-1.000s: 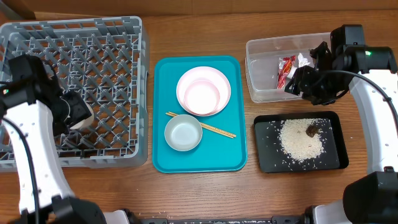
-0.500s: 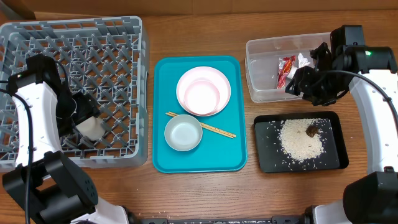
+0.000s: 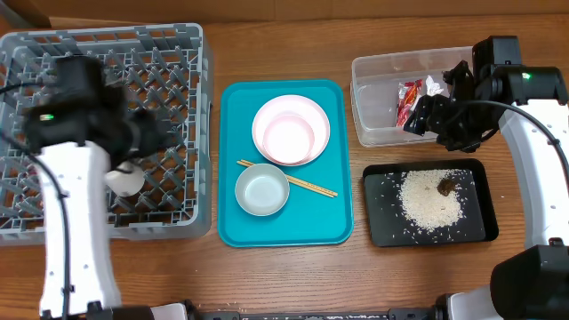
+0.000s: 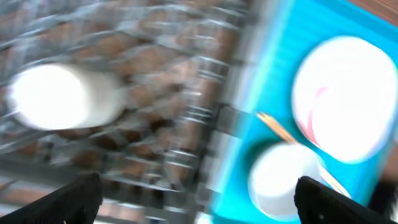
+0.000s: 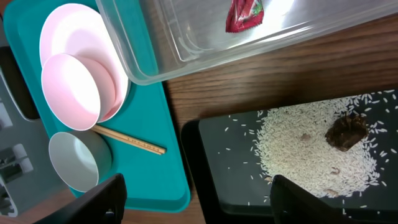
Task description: Sort waste into correct bins and load items into the dishwasher
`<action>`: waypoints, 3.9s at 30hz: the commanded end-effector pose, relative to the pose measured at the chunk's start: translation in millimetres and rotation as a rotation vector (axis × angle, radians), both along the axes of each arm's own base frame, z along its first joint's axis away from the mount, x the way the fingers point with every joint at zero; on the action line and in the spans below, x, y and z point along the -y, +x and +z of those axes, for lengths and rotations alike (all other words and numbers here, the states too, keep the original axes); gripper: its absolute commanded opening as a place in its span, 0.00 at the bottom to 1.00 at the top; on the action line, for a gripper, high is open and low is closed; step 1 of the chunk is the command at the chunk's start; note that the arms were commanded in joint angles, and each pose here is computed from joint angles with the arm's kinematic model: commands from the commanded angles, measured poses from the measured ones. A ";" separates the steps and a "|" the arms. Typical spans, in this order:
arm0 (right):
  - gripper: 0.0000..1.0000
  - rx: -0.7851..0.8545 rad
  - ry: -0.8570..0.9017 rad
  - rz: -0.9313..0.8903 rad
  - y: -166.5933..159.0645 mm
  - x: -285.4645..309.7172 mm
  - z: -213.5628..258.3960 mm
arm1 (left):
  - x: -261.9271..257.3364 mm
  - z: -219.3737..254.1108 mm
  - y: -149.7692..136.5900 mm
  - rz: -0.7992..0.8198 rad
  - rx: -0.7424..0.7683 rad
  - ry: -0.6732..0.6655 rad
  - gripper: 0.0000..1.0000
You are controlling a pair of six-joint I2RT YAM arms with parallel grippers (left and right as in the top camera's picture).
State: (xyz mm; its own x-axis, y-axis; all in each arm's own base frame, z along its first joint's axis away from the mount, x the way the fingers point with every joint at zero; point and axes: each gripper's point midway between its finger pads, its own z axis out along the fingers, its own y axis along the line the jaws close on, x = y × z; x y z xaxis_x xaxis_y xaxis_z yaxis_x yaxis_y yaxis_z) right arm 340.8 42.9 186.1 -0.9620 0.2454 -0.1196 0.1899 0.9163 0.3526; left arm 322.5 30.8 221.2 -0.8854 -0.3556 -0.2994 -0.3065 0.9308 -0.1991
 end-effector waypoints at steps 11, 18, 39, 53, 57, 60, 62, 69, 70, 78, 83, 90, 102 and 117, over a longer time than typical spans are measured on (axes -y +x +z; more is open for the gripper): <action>0.79 0.055 -0.005 0.007 2.8 -0.7 16.8 | 177.1 -43.9 -13.4 -0.536 -0.121 0.008 0.88; 0.79 0.052 -0.005 0.007 2.0 -0.7 16.6 | 232.2 -106.4 -31.6 -0.694 -0.292 0.050 0.73; 0.79 0.038 -0.005 0.007 -1.2 -0.7 15.8 | 232.3 -132.0 -35.8 -0.664 -0.393 0.177 0.04; 0.78 0.038 -0.005 0.007 -1.2 -0.8 15.8 | 107.1 34.1 49.4 -0.512 0.244 -0.085 0.04; 0.78 0.038 -0.005 0.007 -1.2 -0.8 15.8 | 86.6 54.0 64.0 -0.634 0.426 -0.308 0.04; 0.78 0.038 -0.005 0.007 -1.2 -0.8 15.8 | 68.2 58.5 71.7 -0.670 0.523 -0.419 0.04; 0.78 0.037 -0.005 0.007 -1.4 -0.8 15.8 | 52.4 55.7 78.5 -0.655 0.561 -0.467 0.04; 0.78 0.029 -0.005 0.007 -3.2 -0.8 15.2 | -9.9 45.6 110.0 -0.578 0.744 -0.641 0.04; 0.78 0.028 -0.005 0.007 -3.3 -0.8 15.1 | -15.0 41.1 112.7 -0.570 0.749 -0.649 0.04; 0.78 0.024 -0.005 0.007 -4.3 -0.8 14.9 | -54.7 -24.8 127.2 -0.439 0.669 -0.716 0.04; 0.78 0.023 -0.005 0.007 -4.5 -0.8 14.9 | -75.7 -39.7 122.2 -0.364 0.645 -0.740 0.04; 0.78 0.025 -0.005 0.007 -4.0 -0.8 15.0 | -107.5 -66.4 99.2 -0.216 0.495 -0.684 0.12; 0.79 0.015 -0.004 0.009 -6.5 -1.4 14.5 | -111.4 -39.5 74.9 -0.119 0.441 -0.704 1.00; 0.25 -0.029 -0.013 0.298 -35.1 -80.9 -25.4 | -41.7 35.3 33.2 -0.147 0.301 -0.413 1.00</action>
State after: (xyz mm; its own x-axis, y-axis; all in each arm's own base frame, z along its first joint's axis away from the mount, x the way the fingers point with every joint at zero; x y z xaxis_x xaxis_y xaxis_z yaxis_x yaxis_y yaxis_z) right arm 315.9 107.6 168.0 -0.9962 0.0073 -0.0867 -0.0227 0.9404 0.3394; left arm 363.3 92.8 253.9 -0.8011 -0.4223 -0.4242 -0.0309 0.7369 -0.6753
